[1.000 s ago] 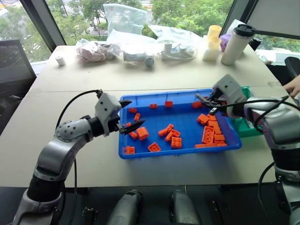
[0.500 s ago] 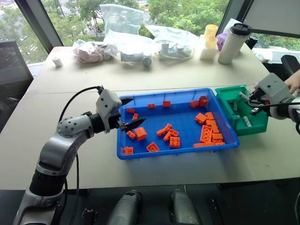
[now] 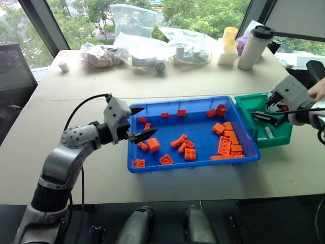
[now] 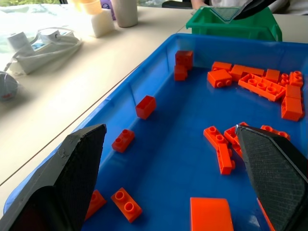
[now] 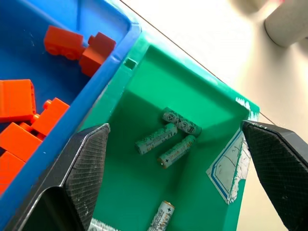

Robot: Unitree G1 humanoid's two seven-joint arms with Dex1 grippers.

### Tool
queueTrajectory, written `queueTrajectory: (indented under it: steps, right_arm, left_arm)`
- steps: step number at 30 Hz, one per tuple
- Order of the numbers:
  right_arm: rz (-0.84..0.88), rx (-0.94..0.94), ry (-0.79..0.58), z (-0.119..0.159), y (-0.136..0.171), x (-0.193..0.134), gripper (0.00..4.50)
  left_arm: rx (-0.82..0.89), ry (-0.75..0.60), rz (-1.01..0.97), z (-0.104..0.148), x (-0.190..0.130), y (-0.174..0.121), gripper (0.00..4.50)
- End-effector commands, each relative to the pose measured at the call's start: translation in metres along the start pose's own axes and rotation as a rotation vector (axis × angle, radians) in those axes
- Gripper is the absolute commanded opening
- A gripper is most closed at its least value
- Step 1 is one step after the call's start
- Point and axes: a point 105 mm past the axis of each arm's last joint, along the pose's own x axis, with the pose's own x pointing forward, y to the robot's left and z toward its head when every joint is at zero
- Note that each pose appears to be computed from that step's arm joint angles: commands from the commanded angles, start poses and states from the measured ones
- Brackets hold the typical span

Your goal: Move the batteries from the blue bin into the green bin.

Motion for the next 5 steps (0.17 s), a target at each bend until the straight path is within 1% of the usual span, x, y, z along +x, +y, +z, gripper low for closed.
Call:
queueTrajectory:
  steps: [1,5]
  right_arm:
    - [0.131,-0.088,-0.097,0.025,0.027,-0.008,4.45]
    - [0.242,-0.117,-0.118,0.026,0.052,-0.008,4.45]
  left_arm:
    - [0.033,-0.034,0.002,0.014,-0.006,0.000,4.50]
    - [0.023,-0.028,0.002,0.014,-0.009,0.000,4.50]
